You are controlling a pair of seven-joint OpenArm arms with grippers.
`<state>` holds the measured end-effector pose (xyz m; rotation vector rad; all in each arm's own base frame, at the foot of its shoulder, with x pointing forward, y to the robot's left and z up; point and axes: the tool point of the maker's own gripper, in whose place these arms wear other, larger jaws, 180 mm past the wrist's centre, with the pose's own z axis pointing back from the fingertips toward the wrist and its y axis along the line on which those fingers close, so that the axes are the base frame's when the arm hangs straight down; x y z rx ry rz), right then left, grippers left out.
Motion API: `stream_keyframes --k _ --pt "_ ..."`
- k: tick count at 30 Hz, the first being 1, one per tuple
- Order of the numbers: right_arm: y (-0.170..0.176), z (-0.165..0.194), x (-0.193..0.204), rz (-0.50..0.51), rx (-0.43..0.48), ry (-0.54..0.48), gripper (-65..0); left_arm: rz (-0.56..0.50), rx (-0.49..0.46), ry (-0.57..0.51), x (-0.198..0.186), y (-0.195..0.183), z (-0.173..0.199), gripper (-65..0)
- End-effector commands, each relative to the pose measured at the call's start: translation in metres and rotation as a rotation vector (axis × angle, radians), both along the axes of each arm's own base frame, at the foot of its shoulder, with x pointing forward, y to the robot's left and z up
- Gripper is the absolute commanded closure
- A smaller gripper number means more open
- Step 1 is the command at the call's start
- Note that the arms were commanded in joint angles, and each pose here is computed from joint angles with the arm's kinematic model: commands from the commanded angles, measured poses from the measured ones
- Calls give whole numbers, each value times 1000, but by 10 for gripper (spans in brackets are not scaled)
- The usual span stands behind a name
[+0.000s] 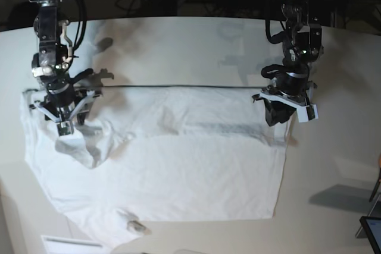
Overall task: Fold the T-shirt properly
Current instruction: 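Release the sleeve and move the right gripper back to the shirt side, then lower both grippers onto the shirt's side edges and grasp them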
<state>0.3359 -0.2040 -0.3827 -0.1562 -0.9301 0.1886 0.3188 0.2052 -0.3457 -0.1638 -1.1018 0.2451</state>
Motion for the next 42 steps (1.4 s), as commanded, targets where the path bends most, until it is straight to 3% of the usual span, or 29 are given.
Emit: stream_keyframes --k 1,6,10,24,33,42 --pt "-14 19 12 -19 -16 -61 -247 -3 14 -57 10 2 16 -197" --pt "-40 19 16 -63 -14 -56 -245 -29 -3 64 11 -1 -2 -195" --pt "-60 1 12 -106 -15 -3 -245 -23 -7 93 14 2 -9 -195" --pt "-64 -40 -19 -115 -5 95 -245 17 15 281 -21 28 -71 -195" --pt "-63 -60 -51 -112 -11 161 -244 -14 33 299 -49 22 -70 -195" --pt "-57 -46 -81 -83 -48 150 -244 -14 42 335 -72 25 -76 -195"
